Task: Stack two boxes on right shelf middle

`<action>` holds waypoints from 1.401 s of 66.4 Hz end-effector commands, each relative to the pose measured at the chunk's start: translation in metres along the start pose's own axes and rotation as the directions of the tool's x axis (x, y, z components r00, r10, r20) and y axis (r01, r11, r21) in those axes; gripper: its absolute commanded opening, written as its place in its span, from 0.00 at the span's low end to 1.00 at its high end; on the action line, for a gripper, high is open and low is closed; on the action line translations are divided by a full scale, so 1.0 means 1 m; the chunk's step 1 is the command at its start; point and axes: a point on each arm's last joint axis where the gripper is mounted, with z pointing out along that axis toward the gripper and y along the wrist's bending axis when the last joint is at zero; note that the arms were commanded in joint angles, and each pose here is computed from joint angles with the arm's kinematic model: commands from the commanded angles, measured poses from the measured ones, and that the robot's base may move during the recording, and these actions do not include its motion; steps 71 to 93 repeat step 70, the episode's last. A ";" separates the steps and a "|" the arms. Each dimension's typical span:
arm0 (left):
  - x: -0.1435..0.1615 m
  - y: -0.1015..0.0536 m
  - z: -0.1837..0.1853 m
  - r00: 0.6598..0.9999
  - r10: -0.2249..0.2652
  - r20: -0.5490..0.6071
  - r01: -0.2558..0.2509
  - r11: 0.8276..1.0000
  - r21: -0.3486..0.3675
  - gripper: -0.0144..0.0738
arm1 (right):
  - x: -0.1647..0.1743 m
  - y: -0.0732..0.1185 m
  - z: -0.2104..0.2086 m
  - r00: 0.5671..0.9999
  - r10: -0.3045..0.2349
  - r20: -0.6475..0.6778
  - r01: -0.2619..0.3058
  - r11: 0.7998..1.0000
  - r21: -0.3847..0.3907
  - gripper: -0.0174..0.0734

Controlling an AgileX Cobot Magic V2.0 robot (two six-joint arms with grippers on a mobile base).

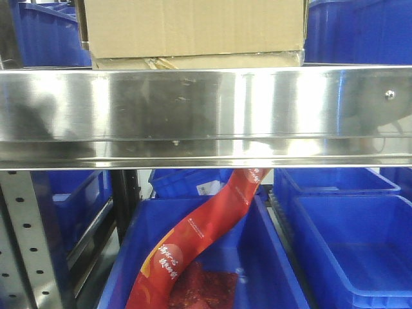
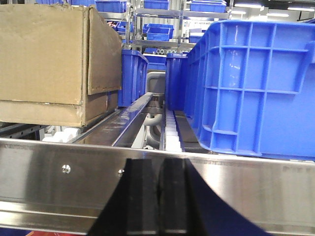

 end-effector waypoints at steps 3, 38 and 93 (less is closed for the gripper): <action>-0.001 0.000 0.000 1.000 -0.009 0.014 0.009 1.000 -0.004 0.04 | -0.002 0.000 -0.001 1.000 -0.002 0.022 0.002 1.000 0.007 0.01; -0.001 0.000 0.000 1.000 -0.009 0.017 0.009 1.000 -0.004 0.04 | -0.002 0.000 -0.001 1.000 -0.002 0.022 0.002 1.000 0.007 0.01; -0.001 0.000 0.000 1.000 -0.009 0.017 0.009 1.000 -0.004 0.04 | -0.002 0.000 -0.001 1.000 -0.002 0.022 0.002 1.000 0.007 0.01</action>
